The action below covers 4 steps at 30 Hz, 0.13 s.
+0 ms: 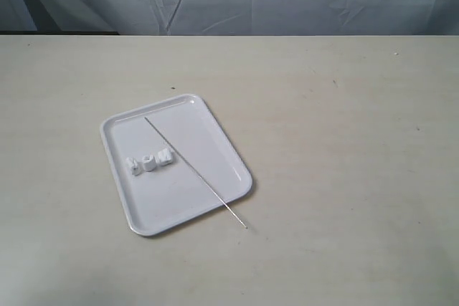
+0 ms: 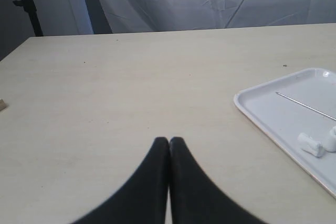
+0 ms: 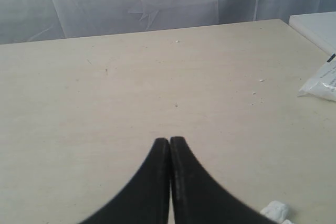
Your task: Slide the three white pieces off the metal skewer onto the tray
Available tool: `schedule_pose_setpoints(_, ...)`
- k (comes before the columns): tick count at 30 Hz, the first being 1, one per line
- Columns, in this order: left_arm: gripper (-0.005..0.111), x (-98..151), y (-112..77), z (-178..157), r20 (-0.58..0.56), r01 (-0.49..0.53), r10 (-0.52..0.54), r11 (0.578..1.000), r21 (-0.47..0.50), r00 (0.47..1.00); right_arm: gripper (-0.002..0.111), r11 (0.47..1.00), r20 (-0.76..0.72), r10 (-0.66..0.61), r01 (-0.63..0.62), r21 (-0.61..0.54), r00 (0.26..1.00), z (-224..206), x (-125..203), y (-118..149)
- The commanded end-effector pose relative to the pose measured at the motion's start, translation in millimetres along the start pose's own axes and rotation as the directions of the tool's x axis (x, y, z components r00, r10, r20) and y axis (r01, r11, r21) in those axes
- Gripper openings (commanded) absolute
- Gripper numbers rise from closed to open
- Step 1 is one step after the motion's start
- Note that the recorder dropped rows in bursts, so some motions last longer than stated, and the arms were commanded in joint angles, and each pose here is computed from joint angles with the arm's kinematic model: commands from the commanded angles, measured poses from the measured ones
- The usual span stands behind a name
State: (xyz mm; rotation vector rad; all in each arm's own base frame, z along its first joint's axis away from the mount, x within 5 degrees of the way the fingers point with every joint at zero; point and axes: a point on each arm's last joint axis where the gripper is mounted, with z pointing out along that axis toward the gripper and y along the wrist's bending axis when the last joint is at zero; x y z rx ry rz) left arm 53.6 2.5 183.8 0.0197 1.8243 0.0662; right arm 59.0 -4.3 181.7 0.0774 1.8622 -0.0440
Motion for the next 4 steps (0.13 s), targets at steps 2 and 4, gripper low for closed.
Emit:
schedule_pose_setpoints(2, 0.000, 1.0, -0.3, 0.2, 0.004, 0.007, -0.007, 1.000, 0.003, 1.000, 0.000, 1.000, 0.006, 0.002, -0.002, 0.003, 1.000, -0.2, -0.1, -0.2)
schedule_pose_setpoints(4, 0.000, 1.0, -0.3, 0.2, 0.004, 0.007, -0.007, 1.000, 0.003, 1.000, 0.000, 1.000, 0.009, 0.002, -0.002, 0.003, 1.000, -0.2, -0.3, -0.2)
